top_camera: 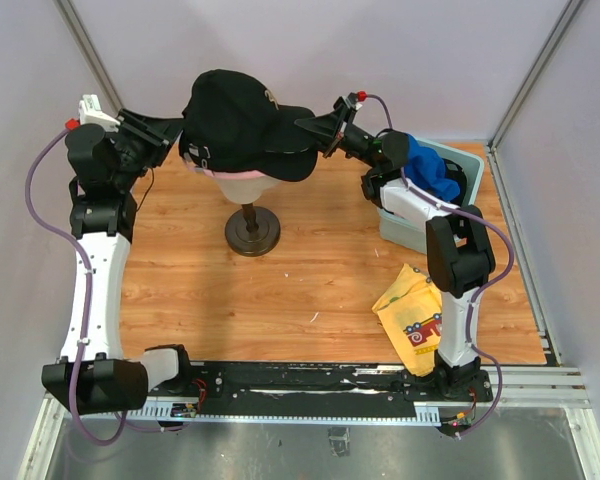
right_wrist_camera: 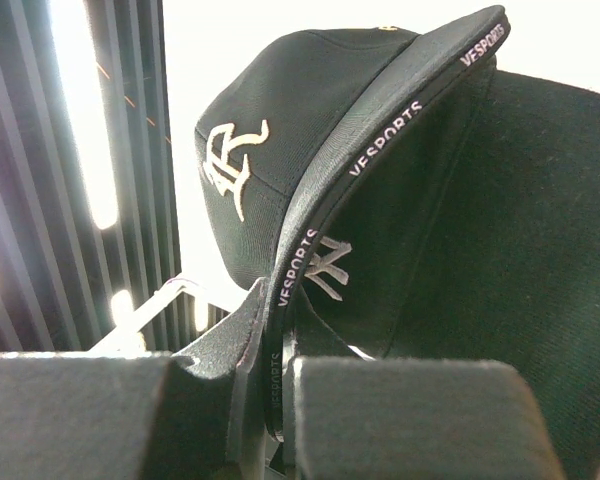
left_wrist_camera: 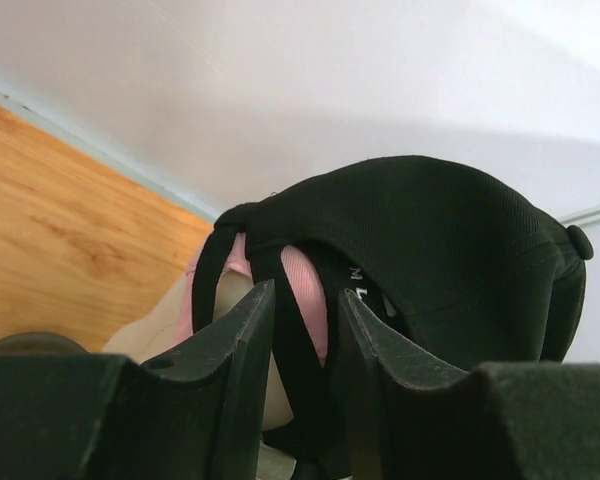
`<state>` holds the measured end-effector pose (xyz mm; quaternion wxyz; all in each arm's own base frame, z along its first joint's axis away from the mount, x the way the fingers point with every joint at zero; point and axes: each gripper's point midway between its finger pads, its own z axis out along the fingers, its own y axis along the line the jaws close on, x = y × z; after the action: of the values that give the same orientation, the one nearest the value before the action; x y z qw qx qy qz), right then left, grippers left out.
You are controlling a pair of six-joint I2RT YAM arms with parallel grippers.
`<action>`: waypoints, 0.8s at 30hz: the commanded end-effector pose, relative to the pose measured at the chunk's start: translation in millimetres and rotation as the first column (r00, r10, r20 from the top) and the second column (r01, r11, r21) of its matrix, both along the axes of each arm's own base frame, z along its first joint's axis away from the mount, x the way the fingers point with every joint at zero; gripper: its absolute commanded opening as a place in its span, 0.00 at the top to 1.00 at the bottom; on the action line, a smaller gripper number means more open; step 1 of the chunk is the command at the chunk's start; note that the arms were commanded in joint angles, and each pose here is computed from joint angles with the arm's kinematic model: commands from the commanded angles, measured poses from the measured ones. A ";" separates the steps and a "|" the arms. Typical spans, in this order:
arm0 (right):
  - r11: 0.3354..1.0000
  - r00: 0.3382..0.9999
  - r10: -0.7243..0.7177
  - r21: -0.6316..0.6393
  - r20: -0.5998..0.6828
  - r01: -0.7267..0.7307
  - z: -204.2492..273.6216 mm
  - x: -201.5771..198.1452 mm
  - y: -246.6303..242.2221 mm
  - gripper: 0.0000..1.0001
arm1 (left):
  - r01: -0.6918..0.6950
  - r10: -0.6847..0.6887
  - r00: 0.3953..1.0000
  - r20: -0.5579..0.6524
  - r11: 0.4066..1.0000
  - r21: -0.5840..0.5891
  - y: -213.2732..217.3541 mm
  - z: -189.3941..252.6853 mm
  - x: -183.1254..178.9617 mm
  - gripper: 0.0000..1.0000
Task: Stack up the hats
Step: Stack the hat on the hat.
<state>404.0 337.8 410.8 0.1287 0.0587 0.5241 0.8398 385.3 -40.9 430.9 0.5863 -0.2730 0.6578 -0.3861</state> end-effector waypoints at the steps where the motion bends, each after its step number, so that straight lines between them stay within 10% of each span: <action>1: 0.999 0.997 0.037 -0.005 0.069 -0.037 13.4 -11.3 -5.9 0.99 | 0.034 -0.034 0.999 0.042 0.999 0.000 -2.8 11.1 2.4 0.63; 18: 0.997 0.995 0.071 -0.018 0.068 -0.070 8.4 -11.9 8.0 0.98 | 0.028 -0.025 0.999 -0.042 0.997 0.068 2.8 -13.9 18.3 0.78; 24: 0.996 0.994 0.087 -0.027 0.061 -0.086 2.2 -17.6 15.1 0.98 | 0.016 -0.013 0.998 -0.055 0.997 0.072 5.0 -18.7 18.3 0.68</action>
<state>406.4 343.4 411.9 0.1220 0.0516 0.5291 0.8382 404.1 -37.9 415.9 0.5790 -0.2609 0.6785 -0.3691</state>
